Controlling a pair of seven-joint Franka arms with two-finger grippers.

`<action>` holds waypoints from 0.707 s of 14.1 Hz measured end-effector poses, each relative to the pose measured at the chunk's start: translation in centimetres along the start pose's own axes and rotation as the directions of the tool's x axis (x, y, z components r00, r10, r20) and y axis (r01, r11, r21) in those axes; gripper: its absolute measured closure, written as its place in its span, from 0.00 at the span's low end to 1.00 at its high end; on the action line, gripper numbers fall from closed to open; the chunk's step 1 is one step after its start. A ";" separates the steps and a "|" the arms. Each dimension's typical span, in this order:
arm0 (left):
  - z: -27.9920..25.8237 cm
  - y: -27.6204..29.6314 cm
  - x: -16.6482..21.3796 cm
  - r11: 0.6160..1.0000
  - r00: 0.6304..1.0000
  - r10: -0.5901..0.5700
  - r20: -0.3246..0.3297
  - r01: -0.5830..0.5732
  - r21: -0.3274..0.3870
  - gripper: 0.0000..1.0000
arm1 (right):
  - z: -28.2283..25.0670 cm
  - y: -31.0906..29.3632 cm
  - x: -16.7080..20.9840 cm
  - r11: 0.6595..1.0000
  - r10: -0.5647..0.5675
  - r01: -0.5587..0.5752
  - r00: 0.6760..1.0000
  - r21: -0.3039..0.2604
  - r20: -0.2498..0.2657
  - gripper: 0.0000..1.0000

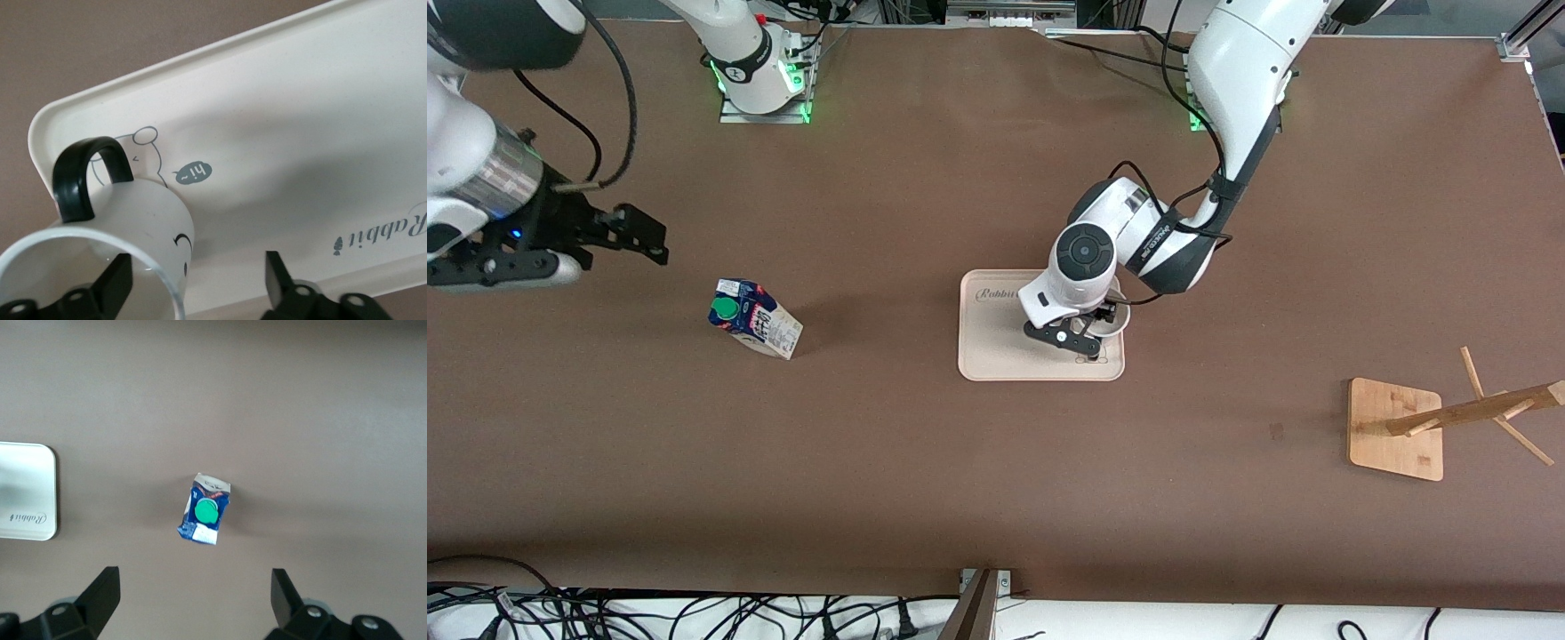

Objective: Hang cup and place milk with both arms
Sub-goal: 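Lift the white mug by its rim with the left gripper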

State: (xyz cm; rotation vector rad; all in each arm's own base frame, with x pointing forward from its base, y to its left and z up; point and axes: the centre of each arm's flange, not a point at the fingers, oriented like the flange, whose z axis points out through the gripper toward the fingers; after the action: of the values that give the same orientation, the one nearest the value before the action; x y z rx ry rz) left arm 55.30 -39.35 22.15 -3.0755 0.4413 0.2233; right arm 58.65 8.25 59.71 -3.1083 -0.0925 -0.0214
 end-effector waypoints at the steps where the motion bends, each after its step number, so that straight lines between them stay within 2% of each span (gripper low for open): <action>1: 0.1 0.0 0.0 1.000 1.000 -0.001 0.001 0.001 0.000 0.30 | -0.1 0.5 -0.6 1.000 0.002 -0.002 1.000 -0.001 0.002 0.00; 7: -0.2 0.0 0.3 0.998 0.998 -0.065 -0.008 0.065 -0.003 0.92 | 2.0 3.1 -1.3 1.000 -0.006 0.006 1.000 -0.003 0.015 0.00; 8: -0.3 0.1 0.3 0.998 0.998 -0.068 -0.009 0.068 -0.004 0.95 | 2.0 3.1 -1.3 1.000 -0.006 0.007 1.000 -0.004 0.013 0.00; 10: -0.3 0.2 0.3 0.997 0.997 -0.071 -0.009 0.071 -0.004 0.95 | 1.9 3.0 -1.2 1.000 -0.008 0.008 1.000 -0.005 0.006 0.00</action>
State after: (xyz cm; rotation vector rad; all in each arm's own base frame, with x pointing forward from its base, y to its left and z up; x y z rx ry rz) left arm 55.54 -39.60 22.39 -3.0901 0.3311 0.2080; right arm 57.63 5.24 57.69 -3.1135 -0.1049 -0.0127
